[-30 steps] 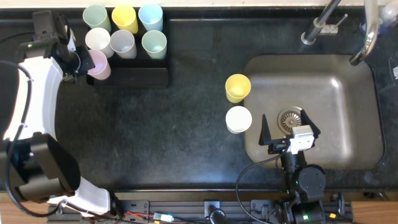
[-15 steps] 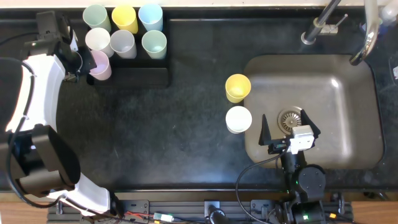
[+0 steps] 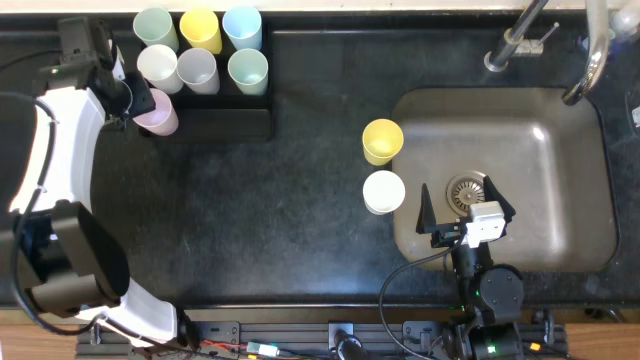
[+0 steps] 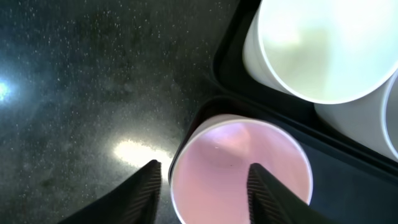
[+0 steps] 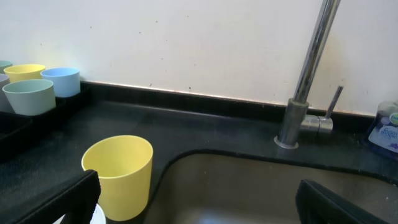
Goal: Store Cups
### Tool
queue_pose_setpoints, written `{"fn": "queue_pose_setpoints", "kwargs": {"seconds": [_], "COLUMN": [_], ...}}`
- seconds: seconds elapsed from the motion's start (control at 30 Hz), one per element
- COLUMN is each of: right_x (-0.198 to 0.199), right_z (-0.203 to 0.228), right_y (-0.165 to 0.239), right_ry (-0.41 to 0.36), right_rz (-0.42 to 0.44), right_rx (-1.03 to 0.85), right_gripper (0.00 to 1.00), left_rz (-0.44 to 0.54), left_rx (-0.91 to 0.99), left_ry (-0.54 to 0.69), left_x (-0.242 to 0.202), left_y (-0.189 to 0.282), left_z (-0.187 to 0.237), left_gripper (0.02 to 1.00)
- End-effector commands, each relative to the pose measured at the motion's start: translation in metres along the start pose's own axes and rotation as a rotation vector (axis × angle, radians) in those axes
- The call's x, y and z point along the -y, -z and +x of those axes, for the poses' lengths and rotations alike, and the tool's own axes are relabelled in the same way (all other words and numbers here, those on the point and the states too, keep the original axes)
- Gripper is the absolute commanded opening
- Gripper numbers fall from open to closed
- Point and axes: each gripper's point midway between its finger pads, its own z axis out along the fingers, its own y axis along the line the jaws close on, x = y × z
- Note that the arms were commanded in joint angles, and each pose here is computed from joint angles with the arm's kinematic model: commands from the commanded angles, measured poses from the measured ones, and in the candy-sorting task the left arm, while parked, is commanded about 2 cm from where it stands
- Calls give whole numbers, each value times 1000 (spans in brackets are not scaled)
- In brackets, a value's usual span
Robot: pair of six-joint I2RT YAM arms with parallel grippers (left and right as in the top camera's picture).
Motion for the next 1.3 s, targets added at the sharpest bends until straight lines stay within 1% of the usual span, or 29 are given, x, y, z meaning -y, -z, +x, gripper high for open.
{"fn": "queue_pose_setpoints", "kwargs": {"seconds": [0.03,0.1,0.17,0.2,0.23,0.27,0.33,0.37,0.43,0.53,0.6,0.73,0.87,0.97,1.0,1.13,1.17,1.23,1.3], "right_x": [0,0,0,0,0,0,0,0,0,0,0,0,0,0,0,0,0,0,0], "right_z": [2,2,2,2,2,2,2,2,2,2,2,2,2,2,2,2,2,2,2], "right_y": [0,0,0,0,0,0,0,0,0,0,0,0,0,0,0,0,0,0,0], "right_ry": [-1,-1,-1,-1,-1,-1,-1,-1,-1,-1,-1,-1,-1,-1,-1,-1,-1,-1,-1], "right_rz": [-2,-2,-2,-2,-2,-2,-2,-2,-2,-2,-2,-2,-2,-2,-2,-2,-2,-2,-2], "right_rx": [4,4,5,4,4,4,5,4,4,4,4,4,4,4,4,4,4,4,4], "right_gripper": [998,996,998,998,998,998,998,998,998,996,996,993,996,998,996,998,996,998,998], "left_rz": [56,103,166,188,230,252,313,364,391,410,420,394,371,346,341,327,331,344,341], "left_rx": [172,237,289,292,285,279,252,198,134,42,-1,-56,-107,-140,-146,-160,-153,-139,-123], "left_ry": [54,37,7,2,-7,-21,-62,-95,-117,-154,-205,-293,-325,-350,-356,-373,-376,-395,-395], "left_x": [6,18,40,50,74,88,130,173,207,251,279,320,329,334,336,345,351,359,362], "left_y": [82,112,140,148,158,160,162,160,157,149,143,125,109,93,88,69,60,51,44], "left_z": [-16,-18,-17,-15,-9,-5,8,29,54,93,118,168,193,208,211,222,223,223,222], "left_gripper": [590,638,689,733,790,803,833,871,888,886,886,886,879,816,809,809,748,665,614]}}
